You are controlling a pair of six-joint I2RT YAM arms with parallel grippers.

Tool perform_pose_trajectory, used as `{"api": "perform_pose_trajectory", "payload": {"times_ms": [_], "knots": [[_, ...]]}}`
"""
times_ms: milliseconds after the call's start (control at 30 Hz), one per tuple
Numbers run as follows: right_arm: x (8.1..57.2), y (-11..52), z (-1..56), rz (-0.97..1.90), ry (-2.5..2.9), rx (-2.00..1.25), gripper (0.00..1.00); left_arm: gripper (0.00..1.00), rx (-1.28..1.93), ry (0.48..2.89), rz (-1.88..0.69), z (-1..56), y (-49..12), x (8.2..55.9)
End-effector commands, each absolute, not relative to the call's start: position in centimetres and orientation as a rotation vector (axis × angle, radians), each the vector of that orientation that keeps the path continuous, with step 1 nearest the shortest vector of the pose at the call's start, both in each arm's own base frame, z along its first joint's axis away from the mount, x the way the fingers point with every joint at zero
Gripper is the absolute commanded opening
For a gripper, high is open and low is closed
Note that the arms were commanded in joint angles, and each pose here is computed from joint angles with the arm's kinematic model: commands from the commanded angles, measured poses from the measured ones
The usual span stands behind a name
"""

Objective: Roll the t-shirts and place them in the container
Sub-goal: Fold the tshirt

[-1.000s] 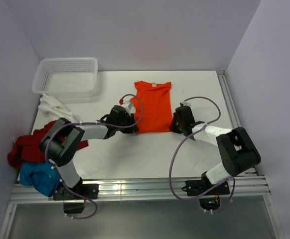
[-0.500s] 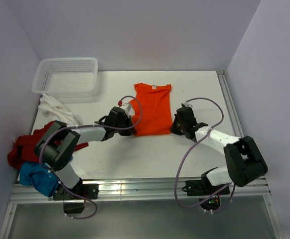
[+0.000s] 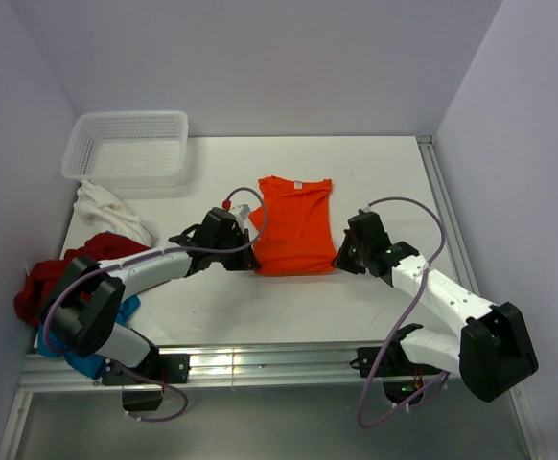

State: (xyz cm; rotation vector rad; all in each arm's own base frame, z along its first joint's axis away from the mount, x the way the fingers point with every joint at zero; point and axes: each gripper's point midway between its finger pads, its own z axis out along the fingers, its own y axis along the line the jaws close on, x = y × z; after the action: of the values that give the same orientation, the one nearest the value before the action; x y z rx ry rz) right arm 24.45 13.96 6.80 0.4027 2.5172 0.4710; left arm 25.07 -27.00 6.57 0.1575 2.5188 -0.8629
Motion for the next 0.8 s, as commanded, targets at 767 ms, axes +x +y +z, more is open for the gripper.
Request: {"api": "perform_pose_trajectory", "payload": {"times_ms": [767], "knots": [[27.6, 12.2, 12.1, 0.396, 2.589, 0.407, 0.00, 0.01, 0.041, 2.683, -0.981, 10.8, -29.3, 28.1]]}}
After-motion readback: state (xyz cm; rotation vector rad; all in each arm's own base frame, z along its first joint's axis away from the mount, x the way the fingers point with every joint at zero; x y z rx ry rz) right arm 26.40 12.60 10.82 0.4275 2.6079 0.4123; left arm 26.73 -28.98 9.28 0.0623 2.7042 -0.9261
